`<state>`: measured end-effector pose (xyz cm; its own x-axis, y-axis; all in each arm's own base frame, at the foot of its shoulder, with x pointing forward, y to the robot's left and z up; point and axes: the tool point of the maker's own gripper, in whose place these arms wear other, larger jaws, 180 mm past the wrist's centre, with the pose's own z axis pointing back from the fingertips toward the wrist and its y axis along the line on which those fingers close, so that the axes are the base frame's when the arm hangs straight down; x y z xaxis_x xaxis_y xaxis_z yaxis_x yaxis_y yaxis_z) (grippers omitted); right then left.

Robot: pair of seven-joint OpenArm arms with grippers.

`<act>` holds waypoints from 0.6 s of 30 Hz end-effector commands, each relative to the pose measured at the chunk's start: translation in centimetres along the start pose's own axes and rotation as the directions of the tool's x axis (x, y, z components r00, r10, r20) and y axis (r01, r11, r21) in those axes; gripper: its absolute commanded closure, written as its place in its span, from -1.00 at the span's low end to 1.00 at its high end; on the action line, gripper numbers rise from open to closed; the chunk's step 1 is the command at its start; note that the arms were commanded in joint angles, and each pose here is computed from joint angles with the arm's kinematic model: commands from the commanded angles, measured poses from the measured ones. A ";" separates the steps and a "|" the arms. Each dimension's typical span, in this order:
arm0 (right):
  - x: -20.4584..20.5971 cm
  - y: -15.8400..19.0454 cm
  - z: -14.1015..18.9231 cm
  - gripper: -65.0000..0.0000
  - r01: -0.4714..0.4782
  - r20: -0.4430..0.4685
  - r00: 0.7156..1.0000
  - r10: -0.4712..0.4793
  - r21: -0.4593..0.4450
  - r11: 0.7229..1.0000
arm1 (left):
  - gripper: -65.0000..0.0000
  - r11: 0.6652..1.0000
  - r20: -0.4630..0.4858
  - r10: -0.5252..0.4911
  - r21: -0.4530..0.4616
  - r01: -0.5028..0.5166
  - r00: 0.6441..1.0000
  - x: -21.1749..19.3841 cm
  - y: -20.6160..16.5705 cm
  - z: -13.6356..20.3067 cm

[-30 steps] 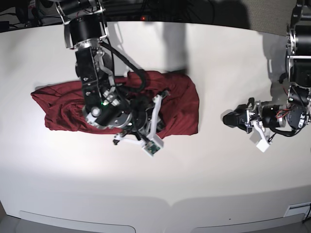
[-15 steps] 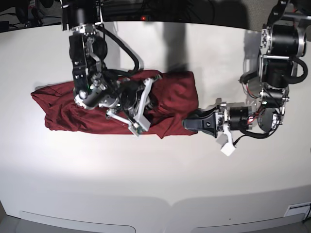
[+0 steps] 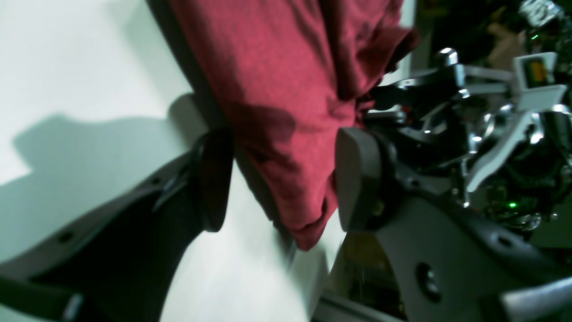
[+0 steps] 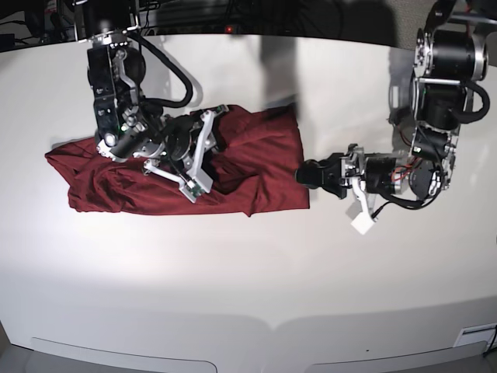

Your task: Fold the T-shirt properly

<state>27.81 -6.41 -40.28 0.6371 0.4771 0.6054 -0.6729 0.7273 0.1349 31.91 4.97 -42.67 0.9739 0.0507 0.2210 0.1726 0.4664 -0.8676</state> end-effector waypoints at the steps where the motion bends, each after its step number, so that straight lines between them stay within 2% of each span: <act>1: 2.0 -0.3 0.6 0.28 -0.020 0.076 0.997 0.021 -0.008 1.000 | -0.09 0.999 -0.038 0.014 0.037 -0.012 0.999 -1.1 0.9 0.1; 3: 2.8 -0.3 0.6 0.20 -0.019 0.110 0.994 0.020 -0.004 1.000 | -0.09 0.999 -0.032 -0.003 0.036 0.004 0.999 -0.9 0.6 0.1; 5: 3.8 0.0 1.0 0.20 -0.013 0.144 0.990 0.010 0.021 1.000 | -0.09 0.998 -0.018 -0.044 0.034 0.045 0.999 -0.1 0.0 0.3; 7: 6.0 0.8 1.9 0.20 -0.017 0.227 0.974 0.004 0.055 0.998 | -0.07 0.993 0.021 -0.115 0.034 0.114 0.993 1.6 -1.3 0.8; 9: 8.6 1.5 3.4 0.20 -0.047 0.322 0.946 0.024 0.065 0.997 | -0.08 0.977 0.052 -0.211 0.036 0.209 0.976 3.4 -3.2 1.3; 11: 11.0 2.0 5.0 0.20 -0.094 0.396 0.915 0.071 0.040 0.995 | -0.08 0.947 0.063 -0.318 0.059 0.314 0.946 4.8 -5.0 1.8; 14: 13.3 2.6 7.0 0.20 -0.152 0.458 0.879 0.135 0.001 0.988 | -0.08 0.877 0.085 -0.470 0.158 0.454 0.878 7.0 -6.6 2.7; 16: 13.9 2.5 7.5 0.20 -0.159 0.474 0.868 0.146 -0.013 0.987 | -0.08 0.833 0.110 -0.541 0.205 0.514 0.834 8.2 -7.7 3.1; 18: 13.5 2.1 7.4 0.20 -0.158 0.457 0.876 0.157 -0.036 0.987 | -0.08 0.813 0.120 -0.573 0.211 0.543 0.811 8.6 -8.6 3.2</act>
<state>31.82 -2.33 -27.56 0.3248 0.3307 0.8861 -0.7453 0.6663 0.0245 37.24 4.37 -33.78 0.7138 -0.1374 0.6867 0.6097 0.6044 -0.5128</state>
